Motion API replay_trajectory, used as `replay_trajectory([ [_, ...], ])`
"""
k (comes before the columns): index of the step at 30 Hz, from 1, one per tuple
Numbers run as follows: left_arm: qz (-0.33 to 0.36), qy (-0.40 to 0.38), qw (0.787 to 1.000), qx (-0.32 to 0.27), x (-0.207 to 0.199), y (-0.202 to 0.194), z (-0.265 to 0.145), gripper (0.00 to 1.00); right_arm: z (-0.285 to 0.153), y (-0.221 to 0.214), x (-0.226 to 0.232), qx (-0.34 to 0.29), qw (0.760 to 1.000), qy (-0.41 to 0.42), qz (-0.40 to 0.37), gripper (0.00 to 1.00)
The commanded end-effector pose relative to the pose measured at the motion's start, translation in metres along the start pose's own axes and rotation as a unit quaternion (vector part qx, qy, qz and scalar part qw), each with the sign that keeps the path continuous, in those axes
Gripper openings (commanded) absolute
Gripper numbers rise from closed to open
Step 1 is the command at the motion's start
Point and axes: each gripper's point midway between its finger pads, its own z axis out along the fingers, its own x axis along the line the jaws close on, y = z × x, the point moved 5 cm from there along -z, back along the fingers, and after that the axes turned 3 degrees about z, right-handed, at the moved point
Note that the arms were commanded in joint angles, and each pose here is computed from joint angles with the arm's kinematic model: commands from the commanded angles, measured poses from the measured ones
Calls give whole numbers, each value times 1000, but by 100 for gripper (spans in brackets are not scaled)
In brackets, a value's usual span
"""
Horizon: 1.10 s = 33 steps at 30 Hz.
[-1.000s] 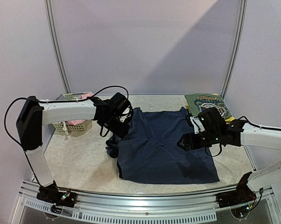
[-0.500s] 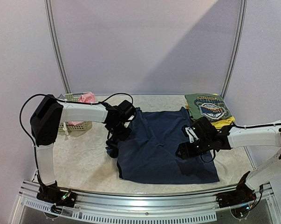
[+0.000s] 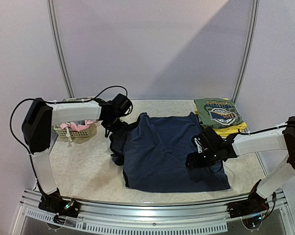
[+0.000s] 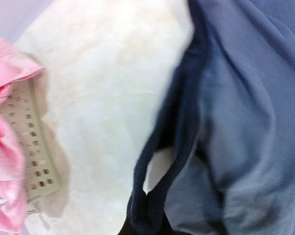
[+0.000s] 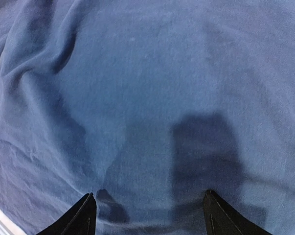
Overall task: Fold and stack the mixed laundry pile
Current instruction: Smooth out the flattened tank top at the center of the board.
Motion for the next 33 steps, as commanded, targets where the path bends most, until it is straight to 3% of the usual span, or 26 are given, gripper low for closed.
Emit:
replay_trajectory([
  [1, -33, 34, 999, -4, 51, 10, -14, 0, 17, -26, -21, 55, 997, -56, 13, 76],
  [12, -68, 75, 994, 51, 110, 24, 37, 0, 28, -34, -27, 80, 994, -73, 15, 76],
  [18, -64, 115, 988, 81, 120, 30, 62, 9, 27, -32, -26, 80, 994, -74, 14, 76],
  [20, -67, 113, 988, 82, 117, 28, 62, 19, 26, -29, -23, 76, 995, -68, 12, 76],
  [24, -69, 116, 989, 53, 111, 28, 38, 57, 21, -21, -8, 73, 997, -26, 4, 75],
  [27, -69, 116, 991, 20, 106, 27, 2, 76, 12, -12, 6, 63, 998, 1, -11, 75],
  [33, -87, 59, 994, -9, 78, -16, -43, 76, -11, 9, 27, 34, 998, 42, -39, 76],
])
